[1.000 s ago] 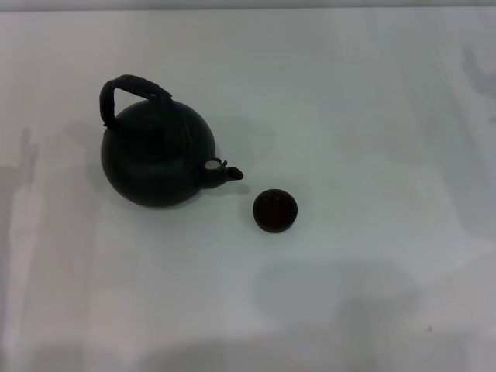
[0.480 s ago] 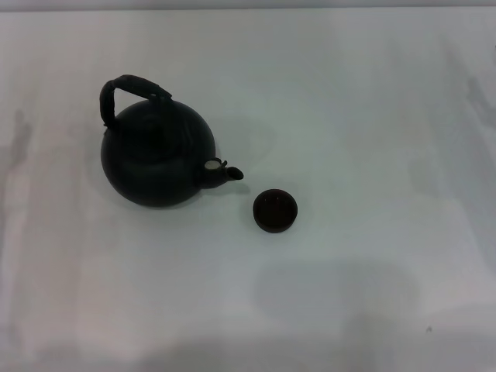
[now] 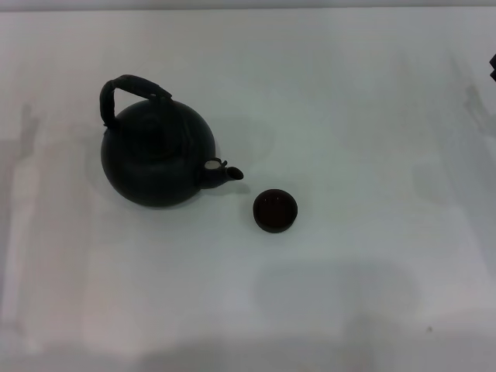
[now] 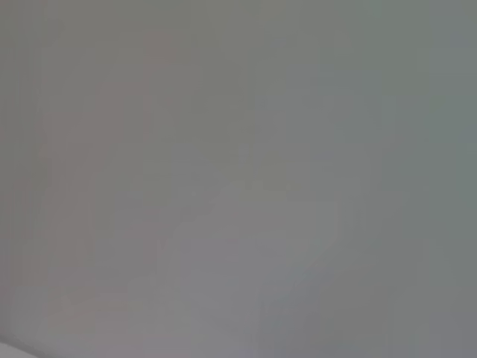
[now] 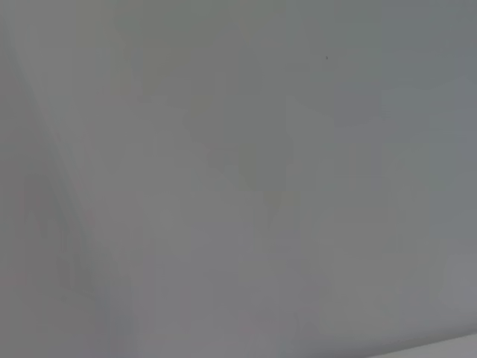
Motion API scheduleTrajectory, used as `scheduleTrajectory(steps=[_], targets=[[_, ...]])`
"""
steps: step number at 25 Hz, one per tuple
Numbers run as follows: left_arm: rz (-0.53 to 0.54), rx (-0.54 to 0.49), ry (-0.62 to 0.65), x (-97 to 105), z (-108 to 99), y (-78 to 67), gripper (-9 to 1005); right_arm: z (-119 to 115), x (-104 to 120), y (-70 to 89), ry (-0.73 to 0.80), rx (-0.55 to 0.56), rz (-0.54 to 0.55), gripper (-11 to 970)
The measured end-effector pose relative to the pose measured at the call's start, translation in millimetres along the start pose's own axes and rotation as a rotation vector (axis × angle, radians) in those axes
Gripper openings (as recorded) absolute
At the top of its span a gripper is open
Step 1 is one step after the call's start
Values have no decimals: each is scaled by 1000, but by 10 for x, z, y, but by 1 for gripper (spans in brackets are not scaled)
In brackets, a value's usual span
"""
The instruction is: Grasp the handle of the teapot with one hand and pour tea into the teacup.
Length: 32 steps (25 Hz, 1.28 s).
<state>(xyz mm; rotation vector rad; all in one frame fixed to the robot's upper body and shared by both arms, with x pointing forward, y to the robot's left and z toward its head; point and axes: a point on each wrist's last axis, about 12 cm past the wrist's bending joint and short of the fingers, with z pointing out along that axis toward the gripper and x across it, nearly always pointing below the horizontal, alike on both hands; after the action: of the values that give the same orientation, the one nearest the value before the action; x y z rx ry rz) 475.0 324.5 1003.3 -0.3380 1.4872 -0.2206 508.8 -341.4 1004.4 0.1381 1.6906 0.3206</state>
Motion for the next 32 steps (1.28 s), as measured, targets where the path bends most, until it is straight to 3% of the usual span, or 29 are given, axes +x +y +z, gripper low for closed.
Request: scheduleTrajectory(steps=[14, 32], targets=[[-8, 0, -7, -6, 36, -25, 802, 54, -42, 3, -11, 1, -10, 834], [-5, 54, -19, -35, 260, -199, 802, 166, -122, -35, -8, 20, -31, 834]])
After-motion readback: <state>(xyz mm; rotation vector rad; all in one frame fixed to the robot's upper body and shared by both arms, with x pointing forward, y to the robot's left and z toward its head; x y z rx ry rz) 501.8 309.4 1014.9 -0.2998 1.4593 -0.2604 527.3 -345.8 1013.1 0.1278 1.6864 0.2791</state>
